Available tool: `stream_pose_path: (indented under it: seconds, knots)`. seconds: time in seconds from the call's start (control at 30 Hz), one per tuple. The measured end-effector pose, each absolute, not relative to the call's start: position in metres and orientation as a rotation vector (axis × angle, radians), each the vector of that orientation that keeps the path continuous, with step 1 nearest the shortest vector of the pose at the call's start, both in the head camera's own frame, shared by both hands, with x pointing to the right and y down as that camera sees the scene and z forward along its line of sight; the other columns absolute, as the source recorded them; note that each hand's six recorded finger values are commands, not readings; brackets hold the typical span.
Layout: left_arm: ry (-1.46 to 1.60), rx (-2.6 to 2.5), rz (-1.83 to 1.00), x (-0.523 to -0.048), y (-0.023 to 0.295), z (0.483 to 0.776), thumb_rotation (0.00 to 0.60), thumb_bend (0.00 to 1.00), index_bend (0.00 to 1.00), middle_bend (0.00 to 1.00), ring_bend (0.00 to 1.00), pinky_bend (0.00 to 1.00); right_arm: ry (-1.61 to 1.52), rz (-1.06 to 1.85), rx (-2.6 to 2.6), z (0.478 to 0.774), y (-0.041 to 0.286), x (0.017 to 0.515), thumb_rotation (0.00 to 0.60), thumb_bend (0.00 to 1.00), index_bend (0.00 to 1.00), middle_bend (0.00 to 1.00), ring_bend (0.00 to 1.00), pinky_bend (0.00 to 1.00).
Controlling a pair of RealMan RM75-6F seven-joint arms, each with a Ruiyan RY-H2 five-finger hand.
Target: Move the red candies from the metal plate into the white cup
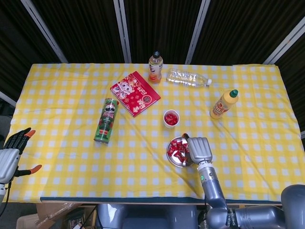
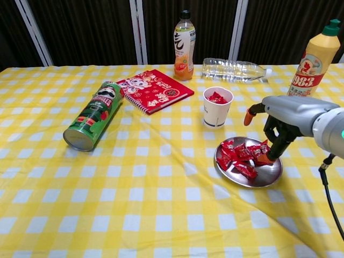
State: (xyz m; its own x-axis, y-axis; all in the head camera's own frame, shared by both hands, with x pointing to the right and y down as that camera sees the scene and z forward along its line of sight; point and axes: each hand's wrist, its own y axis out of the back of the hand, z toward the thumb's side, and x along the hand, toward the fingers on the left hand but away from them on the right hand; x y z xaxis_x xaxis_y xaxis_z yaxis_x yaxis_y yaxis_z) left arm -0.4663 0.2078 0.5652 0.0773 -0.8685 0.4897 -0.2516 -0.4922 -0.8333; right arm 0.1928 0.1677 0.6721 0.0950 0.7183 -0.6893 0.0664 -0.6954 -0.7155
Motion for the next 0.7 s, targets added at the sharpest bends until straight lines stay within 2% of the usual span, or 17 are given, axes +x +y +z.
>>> stream_pose_path:
  seconds: [0.7]
  knots:
    - [1.109,-1.822,-1.46,-0.468,0.207,0.568,0.6,0.03,0.0,0.0,0.0,0.0,-0.781,1.696,-1.94,0.709,0.174,0.181,0.6,0.24,0.27,0.78,0.77,0.88]
